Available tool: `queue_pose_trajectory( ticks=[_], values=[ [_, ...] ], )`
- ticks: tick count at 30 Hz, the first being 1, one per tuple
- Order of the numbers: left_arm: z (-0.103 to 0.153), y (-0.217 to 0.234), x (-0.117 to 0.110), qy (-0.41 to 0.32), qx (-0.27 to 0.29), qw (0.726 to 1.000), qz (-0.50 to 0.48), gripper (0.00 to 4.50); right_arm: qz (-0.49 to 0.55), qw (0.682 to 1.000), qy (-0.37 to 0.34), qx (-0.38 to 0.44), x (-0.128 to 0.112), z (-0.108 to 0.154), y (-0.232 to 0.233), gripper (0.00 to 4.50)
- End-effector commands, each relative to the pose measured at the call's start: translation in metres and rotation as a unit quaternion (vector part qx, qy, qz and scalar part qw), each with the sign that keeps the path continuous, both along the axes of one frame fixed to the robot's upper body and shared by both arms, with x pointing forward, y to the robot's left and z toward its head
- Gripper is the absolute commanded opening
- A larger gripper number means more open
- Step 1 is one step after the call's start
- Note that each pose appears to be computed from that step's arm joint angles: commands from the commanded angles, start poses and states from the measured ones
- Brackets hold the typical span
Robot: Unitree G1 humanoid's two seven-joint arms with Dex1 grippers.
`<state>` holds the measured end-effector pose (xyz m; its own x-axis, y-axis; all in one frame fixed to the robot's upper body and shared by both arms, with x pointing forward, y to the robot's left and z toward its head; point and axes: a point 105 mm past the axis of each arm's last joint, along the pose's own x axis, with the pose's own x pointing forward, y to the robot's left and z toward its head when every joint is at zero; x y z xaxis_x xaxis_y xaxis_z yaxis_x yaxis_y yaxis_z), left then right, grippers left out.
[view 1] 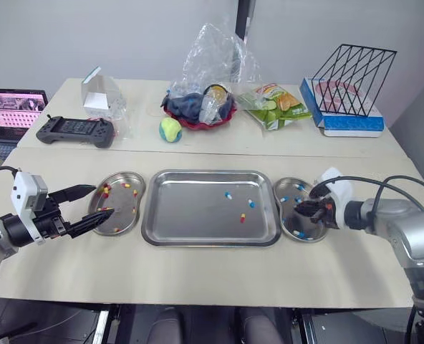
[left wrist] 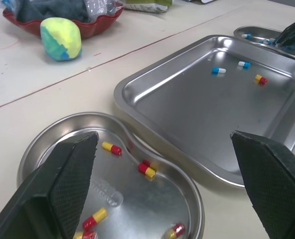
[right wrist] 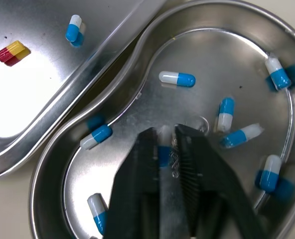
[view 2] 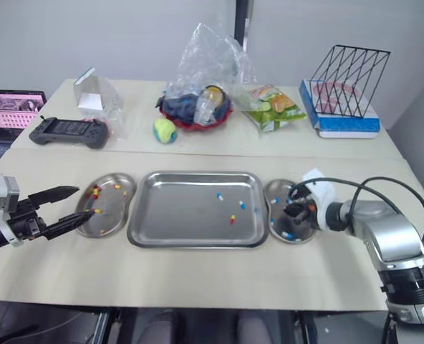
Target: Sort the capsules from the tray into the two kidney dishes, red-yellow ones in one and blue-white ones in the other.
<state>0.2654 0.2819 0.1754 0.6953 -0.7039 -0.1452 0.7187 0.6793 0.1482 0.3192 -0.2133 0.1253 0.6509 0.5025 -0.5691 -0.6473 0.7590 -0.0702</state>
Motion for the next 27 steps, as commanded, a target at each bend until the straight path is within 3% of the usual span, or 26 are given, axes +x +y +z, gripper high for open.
queue_pose_trajectory(
  ticks=[1, 5, 8, 11, 15, 19, 27],
  values=[
    [0.01, 0.0, 0.0, -0.016, 0.015, 1.0, -0.006, 4.5, 0.001, 0.999, -0.032, 0.0, 0.002, 0.016, -0.004, 1.98],
    [0.009, 0.002, -0.002, -0.013, 0.014, 1.0, -0.005, 4.5, -0.01, 0.998, -0.055, 0.005, 0.005, 0.024, -0.021, 3.43],
    [0.01, 0.009, -0.002, -0.018, 0.014, 1.0, 0.008, 4.5, -0.008, 0.994, -0.107, 0.035, 0.01, 0.045, -0.036, 4.41],
    [0.01, 0.017, -0.002, -0.022, 0.012, 0.999, 0.026, 4.5, -0.021, 0.987, -0.146, 0.063, 0.014, 0.061, -0.052, 4.47],
    [0.011, 0.025, 0.0, -0.039, 0.018, 0.998, 0.048, 4.5, -0.047, 0.984, -0.161, 0.052, 0.018, 0.061, -0.072, 4.47],
    [0.001, 0.053, -0.007, -0.04, 0.023, 0.993, 0.105, 4.5, -0.134, 0.959, -0.237, 0.08, 0.02, 0.07, -0.124, 4.47],
    [-0.007, 0.067, -0.009, -0.048, 0.017, 0.989, 0.139, 4.5, -0.168, 0.942, -0.277, 0.089, 0.014, 0.059, -0.148, 4.47]
  ],
)
